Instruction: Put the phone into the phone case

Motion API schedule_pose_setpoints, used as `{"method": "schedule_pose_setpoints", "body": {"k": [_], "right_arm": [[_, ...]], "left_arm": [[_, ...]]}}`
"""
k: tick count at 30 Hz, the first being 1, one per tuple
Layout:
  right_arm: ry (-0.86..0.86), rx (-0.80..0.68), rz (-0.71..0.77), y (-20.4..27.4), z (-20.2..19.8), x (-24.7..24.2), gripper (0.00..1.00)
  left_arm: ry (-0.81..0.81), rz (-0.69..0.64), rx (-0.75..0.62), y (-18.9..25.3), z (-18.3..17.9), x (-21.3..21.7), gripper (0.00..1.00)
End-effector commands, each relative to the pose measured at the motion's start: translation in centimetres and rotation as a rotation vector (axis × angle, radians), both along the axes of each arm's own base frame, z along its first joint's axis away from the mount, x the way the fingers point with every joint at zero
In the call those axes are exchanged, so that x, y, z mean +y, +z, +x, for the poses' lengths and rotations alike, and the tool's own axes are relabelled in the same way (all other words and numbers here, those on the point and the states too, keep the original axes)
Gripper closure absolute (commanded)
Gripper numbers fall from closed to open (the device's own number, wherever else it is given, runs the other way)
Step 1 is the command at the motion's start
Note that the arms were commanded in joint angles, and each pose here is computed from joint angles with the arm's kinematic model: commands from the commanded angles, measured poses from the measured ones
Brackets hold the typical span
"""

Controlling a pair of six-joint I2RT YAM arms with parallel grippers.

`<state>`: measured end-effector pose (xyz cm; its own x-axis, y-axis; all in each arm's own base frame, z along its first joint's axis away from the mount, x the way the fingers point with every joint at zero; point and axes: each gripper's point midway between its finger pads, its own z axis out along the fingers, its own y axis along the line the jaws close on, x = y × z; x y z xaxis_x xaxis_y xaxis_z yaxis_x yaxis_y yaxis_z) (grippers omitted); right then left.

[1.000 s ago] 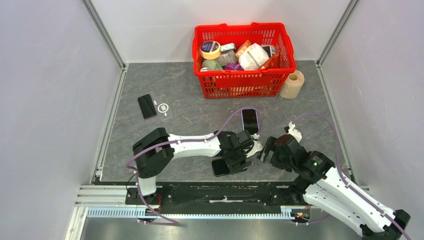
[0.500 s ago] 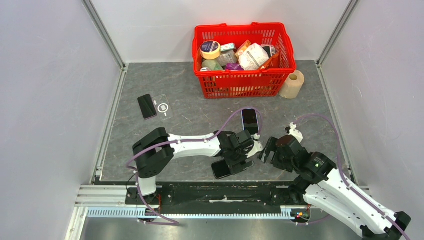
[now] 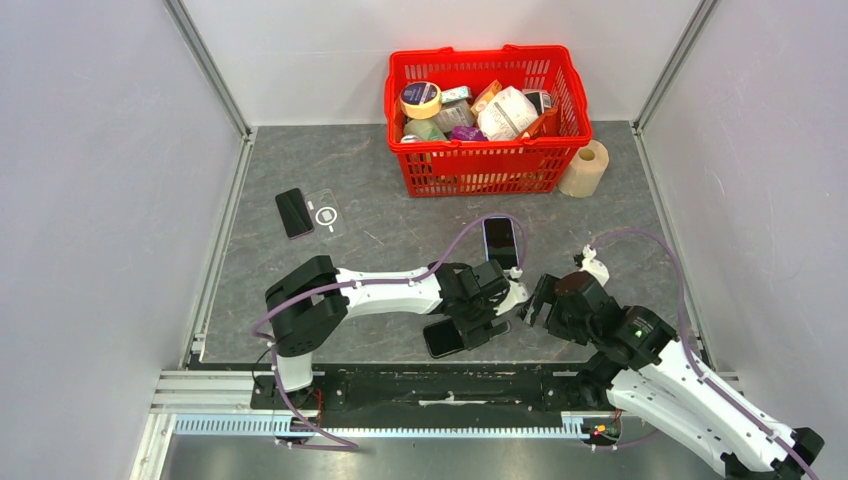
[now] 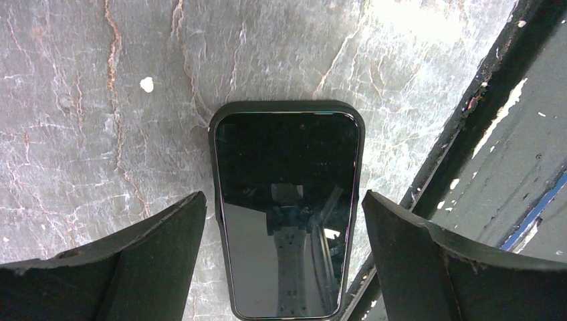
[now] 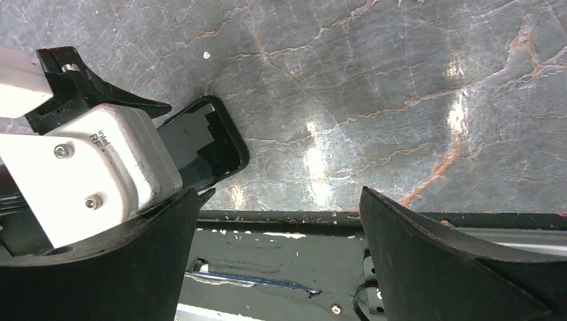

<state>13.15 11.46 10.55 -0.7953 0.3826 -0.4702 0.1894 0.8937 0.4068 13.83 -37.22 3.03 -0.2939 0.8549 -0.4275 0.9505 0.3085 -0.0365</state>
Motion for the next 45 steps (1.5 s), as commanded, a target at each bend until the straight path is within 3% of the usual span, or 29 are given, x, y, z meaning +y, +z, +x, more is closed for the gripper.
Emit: {"method": "schedule_pose_setpoints", "body": {"k": [1,16,20,22,25,30,39,45], "right_arm": [[-0.055,-0.115,0.064,3.1,2.2,0.5,0.03],[-0.055,-0.113,0.065,3.0,1.9,0.4,0.03],[-0.059,-0.126,0.069,3.5,2.0,0.3,0.03],[-0.054,-0.128,0.073,3.6,2.1,0.4,0.03],[-0.017,-0.119,0.081,3.6,2.1,1.2,0.03],[0.06,-0.088,0.141,3.1,2.1,3.5,0.03],[0.157,-0.048,0.229,1.7,2.1,7.0,0.05],[0.232,-0.02,0.256,0.0,1.5,10.0,0.07]], "left_arm": [[-0.077,-0.032,-0.005,0.3,-1.3,-1.1,0.06],[-0.064,0.042,0.004,-2.9,-2.0,-0.5,0.06],[-0.001,0.059,-0.057,-3.1,-0.6,-0.3,0.06],[0.041,0.056,-0.092,-2.9,0.6,-0.4,0.17],[0.175,0.02,-0.113,-2.2,2.5,-0.5,0.5],[0.426,-0.084,-0.111,0.0,6.3,-0.4,0.73],[0.896,-0.199,-0.001,2.1,11.9,2.7,0.8],[1.058,-0.258,0.146,1.7,13.4,3.7,0.81]]}}
